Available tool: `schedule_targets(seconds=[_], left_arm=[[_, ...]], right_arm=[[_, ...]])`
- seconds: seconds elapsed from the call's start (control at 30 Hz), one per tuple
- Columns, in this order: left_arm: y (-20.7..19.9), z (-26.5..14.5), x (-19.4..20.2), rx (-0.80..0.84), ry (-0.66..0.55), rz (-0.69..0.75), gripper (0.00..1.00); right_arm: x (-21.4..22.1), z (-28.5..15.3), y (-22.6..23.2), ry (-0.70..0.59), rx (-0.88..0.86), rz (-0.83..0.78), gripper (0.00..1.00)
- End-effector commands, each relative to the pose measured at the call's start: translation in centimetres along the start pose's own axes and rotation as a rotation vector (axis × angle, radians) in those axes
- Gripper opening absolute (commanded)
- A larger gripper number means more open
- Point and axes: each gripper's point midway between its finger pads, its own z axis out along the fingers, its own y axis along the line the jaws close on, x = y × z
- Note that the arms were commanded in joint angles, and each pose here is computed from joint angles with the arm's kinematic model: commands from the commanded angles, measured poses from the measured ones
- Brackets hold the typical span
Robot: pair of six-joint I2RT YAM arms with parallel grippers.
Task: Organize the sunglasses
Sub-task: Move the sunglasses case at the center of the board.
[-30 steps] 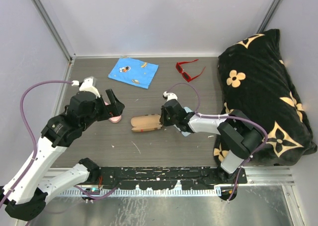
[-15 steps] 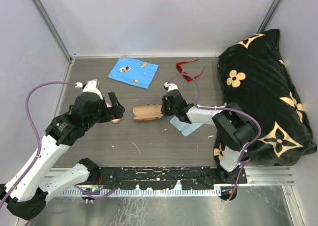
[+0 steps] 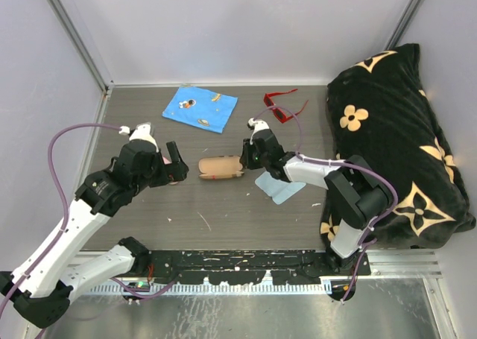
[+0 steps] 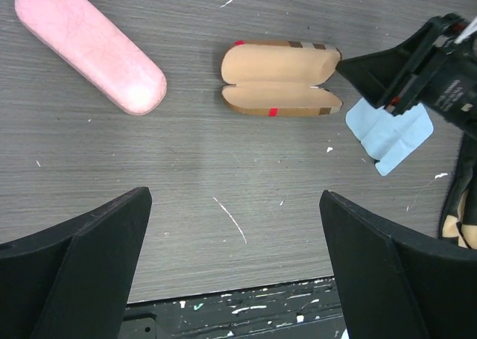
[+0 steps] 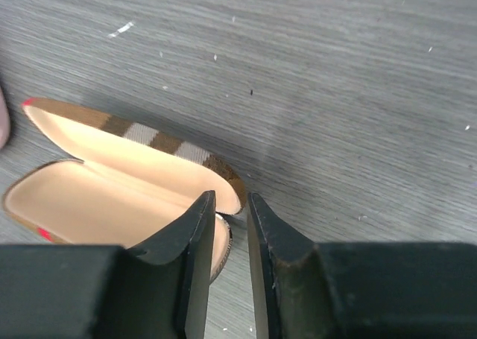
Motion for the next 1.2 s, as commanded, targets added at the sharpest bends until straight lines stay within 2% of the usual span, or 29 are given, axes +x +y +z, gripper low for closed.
schedule_targets(seconds=[0.0, 0.23, 0.4, 0.57, 0.73, 0.9, 1.17], left_arm=[[0.0, 0.2, -0.1, 0.000, -0.006, -0.011, 0.98], [0.1, 0.8, 0.8, -0.003, 0.020, -0.004, 0.98], [-1.2, 2.2, 2.2, 0.037, 0.099, -0.041, 0.98], [-0.2, 3.1, 4.2, -0.037, 0.181, -0.068, 0.98], [-1.1, 3.4, 6.0, 0.057, 0.244, -0.073, 0.98], [-1.5, 3.8, 6.7, 0.141, 0.237, -0.009, 0.98], [-0.1, 3.6, 6.5, 0.101, 0.193, 0.004, 0.98]], right_arm=[[-5.2, -2.7, 2.0, -0.129, -0.064, -0.005, 0.32], [-5.7, -5.4, 1.0, -0.137, -0.012, 0.030, 0.39], [-4.3, -8.2, -1.6, -0.107, 0.105, 0.112, 0.42], [-0.1, -9.6, -3.4, 0.045, 0.188, 0.116, 0.43], [2.2, -9.2, -3.1, 0.126, 0.181, 0.114, 0.43], [3.1, -7.7, -3.2, 0.176, 0.212, 0.084, 0.47], [4.6, -5.7, -3.6, 0.231, 0.257, 0.024, 0.48]])
